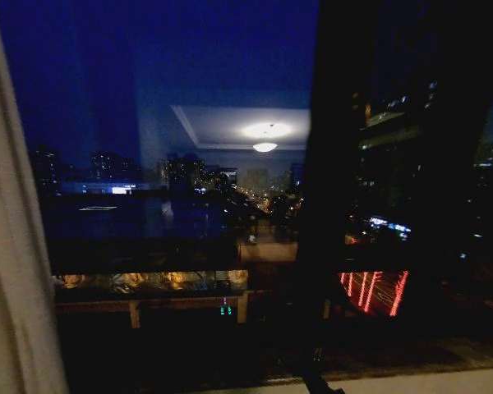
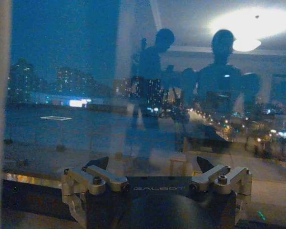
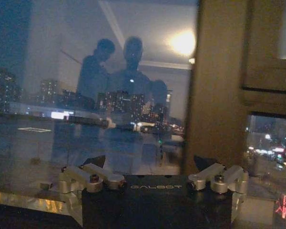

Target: Open the curtains by pulling them apart, changing their state from closed to fully open.

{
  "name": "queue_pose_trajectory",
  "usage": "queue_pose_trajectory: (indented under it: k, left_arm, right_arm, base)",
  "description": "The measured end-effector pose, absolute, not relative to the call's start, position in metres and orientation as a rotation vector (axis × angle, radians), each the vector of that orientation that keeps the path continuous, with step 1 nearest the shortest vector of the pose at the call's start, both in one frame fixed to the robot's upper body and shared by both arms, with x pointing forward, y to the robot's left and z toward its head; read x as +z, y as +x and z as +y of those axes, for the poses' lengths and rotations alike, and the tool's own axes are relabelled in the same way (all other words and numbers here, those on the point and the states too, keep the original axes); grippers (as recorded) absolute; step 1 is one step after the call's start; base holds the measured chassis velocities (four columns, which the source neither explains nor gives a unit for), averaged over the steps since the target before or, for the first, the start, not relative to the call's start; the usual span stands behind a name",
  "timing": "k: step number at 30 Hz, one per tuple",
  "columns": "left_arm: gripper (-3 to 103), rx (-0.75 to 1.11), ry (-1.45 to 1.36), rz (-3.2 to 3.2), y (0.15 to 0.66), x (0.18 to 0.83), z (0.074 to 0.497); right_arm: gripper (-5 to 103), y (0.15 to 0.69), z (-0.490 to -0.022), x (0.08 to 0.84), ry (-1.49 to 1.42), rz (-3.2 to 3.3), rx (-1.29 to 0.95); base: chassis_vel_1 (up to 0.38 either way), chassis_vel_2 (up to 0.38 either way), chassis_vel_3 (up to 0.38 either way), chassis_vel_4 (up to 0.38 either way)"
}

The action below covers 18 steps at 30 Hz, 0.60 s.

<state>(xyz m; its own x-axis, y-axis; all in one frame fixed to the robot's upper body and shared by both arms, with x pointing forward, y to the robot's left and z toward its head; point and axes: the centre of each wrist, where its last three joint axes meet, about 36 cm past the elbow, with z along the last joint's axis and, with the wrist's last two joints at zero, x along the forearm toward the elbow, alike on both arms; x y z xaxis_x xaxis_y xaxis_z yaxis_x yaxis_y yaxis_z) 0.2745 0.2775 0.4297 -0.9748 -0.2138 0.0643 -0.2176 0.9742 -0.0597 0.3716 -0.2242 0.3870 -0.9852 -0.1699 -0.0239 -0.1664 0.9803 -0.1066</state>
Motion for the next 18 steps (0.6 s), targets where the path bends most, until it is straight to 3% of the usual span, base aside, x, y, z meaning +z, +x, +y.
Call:
queue_pose_trajectory:
  k: [18]
  left_arm:
    - [100, 0.1, 0.323, -3.056, 0.2824, 0.4233, 0.2801]
  right_arm:
    - [100, 0.377, -0.2219, 0.3907, -0.267, 3.103, -0.176]
  base:
    - [-0.358, -0.354, 0.359, 0.36]
